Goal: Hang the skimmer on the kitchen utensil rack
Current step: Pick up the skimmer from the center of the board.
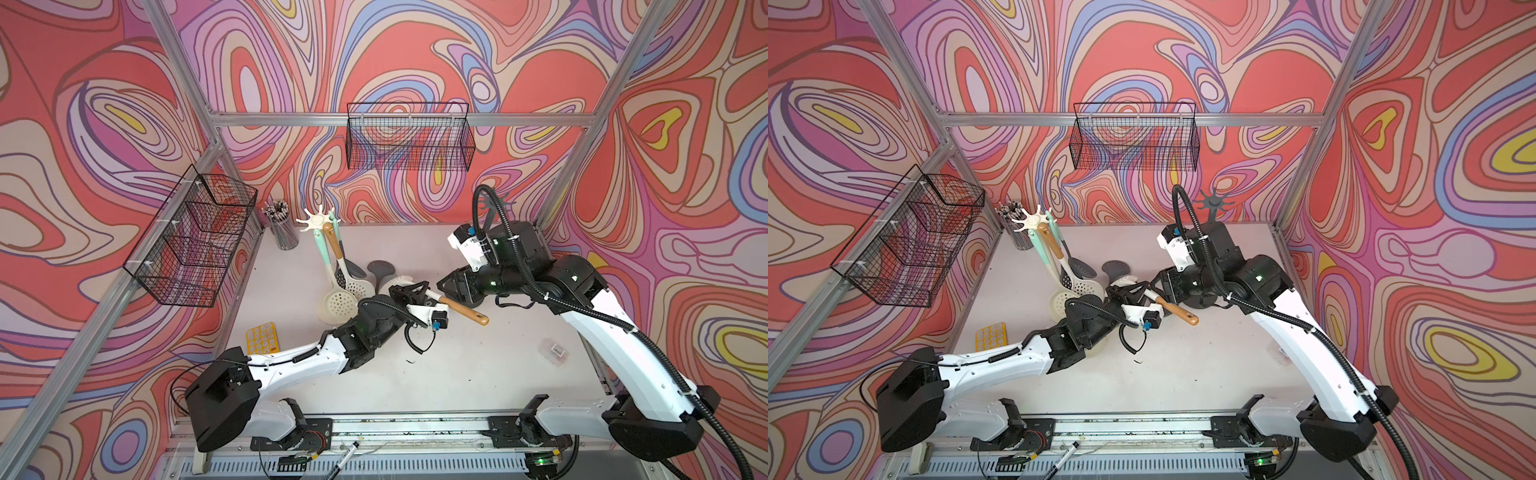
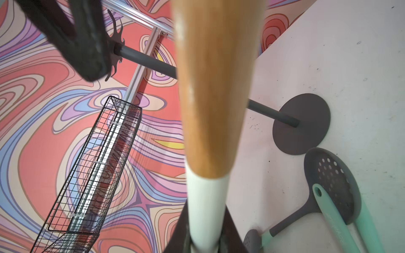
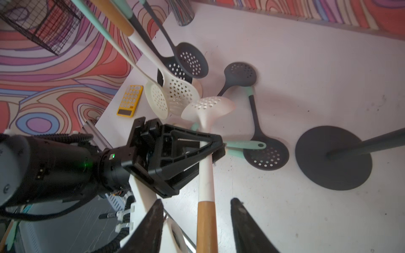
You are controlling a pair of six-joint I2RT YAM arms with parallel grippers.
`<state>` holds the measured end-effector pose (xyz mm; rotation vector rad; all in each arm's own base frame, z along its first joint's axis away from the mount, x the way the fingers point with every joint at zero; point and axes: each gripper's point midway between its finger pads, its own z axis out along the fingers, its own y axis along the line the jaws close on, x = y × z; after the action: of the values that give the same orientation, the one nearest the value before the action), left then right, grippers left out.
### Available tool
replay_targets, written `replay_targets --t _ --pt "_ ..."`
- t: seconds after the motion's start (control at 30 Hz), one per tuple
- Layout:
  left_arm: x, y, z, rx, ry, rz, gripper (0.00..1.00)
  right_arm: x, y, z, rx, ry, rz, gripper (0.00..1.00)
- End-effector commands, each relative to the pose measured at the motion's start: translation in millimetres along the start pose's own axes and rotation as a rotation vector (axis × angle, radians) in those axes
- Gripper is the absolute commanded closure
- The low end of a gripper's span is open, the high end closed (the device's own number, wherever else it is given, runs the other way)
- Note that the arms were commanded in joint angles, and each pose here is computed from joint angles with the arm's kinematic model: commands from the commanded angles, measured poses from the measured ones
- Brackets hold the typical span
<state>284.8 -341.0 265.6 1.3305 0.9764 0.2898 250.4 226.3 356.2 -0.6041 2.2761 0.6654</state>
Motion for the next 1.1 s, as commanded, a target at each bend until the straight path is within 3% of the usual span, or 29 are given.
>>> replay_targets --t 0.0,0.17,0.37,0.5,0.73,0.83,1.07 --pt "1.2 11.8 -2.5 -0.014 0.023 -0.084 0.99 -37.7 -9.4 -23.1 0.09 -0.187 -0.01 0.47" --pt "7.9 6.3 -10.4 0.109 0.121 -0.284 0.98 -67.8 -19.7 -50.6 0.177 -0.381 -0.029 0.44" --pt "11.0 -4.9 -32.4 0.32 0.239 -0.644 0.98 -76.0 -27.9 -58.6 0.227 -0.486 -0.06 0.44" --pt "4.4 -3.3 -45.2 0.428 0.256 -0.851 0.98 -83.9 -21.8 -74.8 0.201 -0.592 -0.074 0.44" --pt "-5.7 13.5 -67.9 0.509 0.16 -1.145 0.98 -76.5 -4.6 -76.7 0.092 -0.658 -0.131 0.44" --pt "-3.6 11.5 -77.5 0.53 0.148 -1.202 0.98 -71.0 8.7 -69.5 0.007 -0.66 -0.173 0.44" --pt "-27.6 28.8 -93.8 0.582 0.002 -1.294 0.98 -50.2 47.7 -42.4 -0.263 -0.636 -0.279 0.45"
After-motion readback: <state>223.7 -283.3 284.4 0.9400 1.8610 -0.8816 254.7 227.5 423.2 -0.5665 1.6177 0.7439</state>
